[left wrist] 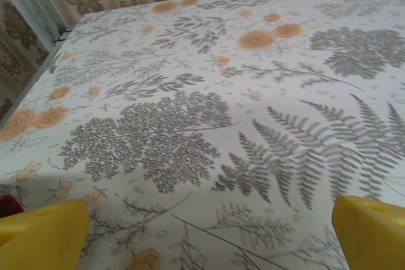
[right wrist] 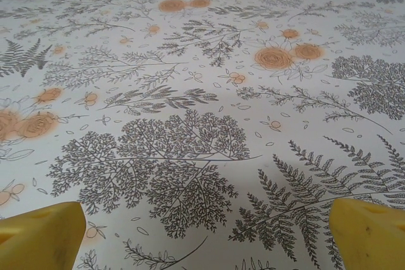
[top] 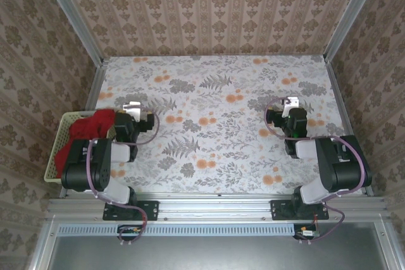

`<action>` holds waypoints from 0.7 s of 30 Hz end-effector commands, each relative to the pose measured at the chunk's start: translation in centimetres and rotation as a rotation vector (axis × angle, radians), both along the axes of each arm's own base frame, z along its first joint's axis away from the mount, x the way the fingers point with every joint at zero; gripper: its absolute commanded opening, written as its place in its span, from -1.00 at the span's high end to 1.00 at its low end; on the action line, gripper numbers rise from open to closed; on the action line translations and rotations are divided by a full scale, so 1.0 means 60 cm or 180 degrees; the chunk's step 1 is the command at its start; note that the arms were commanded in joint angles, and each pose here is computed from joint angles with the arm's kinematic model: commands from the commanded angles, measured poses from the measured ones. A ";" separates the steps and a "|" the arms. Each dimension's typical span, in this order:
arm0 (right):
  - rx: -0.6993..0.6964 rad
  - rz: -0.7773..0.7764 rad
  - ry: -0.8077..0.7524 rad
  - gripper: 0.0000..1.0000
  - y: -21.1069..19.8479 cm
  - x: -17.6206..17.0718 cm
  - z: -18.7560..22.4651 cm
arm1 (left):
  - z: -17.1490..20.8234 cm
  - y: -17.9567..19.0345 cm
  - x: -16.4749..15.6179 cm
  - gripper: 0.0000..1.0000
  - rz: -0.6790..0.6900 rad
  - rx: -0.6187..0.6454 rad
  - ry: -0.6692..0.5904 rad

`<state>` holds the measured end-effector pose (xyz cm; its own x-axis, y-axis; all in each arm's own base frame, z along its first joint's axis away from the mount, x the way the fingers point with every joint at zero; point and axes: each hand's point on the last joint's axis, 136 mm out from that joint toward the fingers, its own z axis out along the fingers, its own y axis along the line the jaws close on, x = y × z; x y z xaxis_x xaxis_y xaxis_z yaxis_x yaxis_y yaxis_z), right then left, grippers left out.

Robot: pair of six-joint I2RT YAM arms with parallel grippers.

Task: Fold the inside-out t-shirt

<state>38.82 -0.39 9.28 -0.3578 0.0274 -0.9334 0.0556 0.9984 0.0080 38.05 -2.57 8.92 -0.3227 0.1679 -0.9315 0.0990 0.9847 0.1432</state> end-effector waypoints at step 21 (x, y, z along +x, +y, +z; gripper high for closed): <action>0.1681 -0.0622 0.0116 -1.00 -0.004 -0.113 0.225 | 0.243 0.015 -0.109 -1.00 0.0995 -0.1016 0.0188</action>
